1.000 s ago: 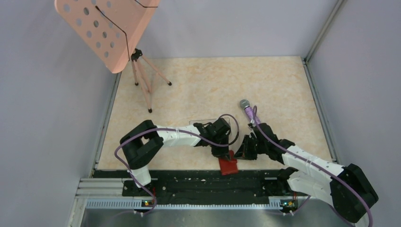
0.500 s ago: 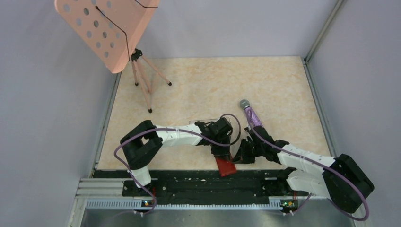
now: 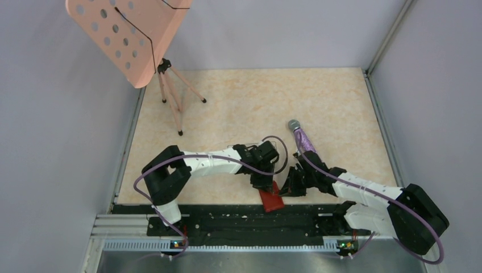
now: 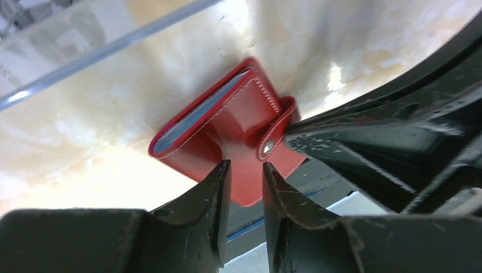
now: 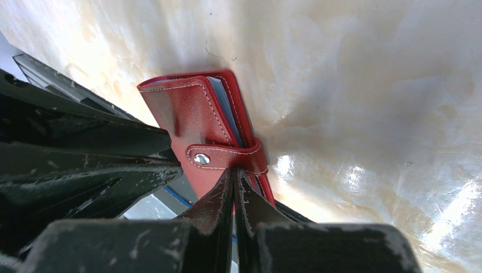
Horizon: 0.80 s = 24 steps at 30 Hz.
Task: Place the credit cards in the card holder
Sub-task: Close the card holder at the corner of the board.
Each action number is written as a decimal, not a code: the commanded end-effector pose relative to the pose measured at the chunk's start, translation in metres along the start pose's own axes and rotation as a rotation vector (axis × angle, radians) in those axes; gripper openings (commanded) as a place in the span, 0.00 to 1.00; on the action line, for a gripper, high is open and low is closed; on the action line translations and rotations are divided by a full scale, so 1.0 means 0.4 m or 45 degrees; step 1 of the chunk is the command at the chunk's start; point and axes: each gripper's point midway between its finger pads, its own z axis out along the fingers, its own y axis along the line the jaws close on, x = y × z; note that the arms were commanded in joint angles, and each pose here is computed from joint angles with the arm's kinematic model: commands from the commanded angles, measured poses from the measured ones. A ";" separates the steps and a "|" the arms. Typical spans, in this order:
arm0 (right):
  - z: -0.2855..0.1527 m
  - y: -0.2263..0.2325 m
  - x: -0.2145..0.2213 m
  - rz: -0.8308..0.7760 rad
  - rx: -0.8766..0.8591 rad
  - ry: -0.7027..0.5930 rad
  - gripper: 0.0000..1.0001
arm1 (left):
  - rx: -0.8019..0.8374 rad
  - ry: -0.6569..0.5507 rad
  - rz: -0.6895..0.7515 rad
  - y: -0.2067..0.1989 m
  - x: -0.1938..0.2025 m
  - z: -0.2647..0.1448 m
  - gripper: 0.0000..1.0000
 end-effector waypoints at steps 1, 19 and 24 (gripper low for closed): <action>0.001 -0.006 -0.007 -0.014 0.056 -0.011 0.00 | 0.067 -0.033 -0.033 -0.006 0.010 -0.017 0.32; 0.004 -0.003 -0.001 -0.019 0.049 0.004 0.00 | 0.333 -0.110 -0.124 -0.048 -0.003 0.004 0.27; 0.003 0.001 -0.002 -0.025 0.044 0.005 0.00 | 0.343 -0.099 -0.114 -0.050 -0.002 0.008 0.03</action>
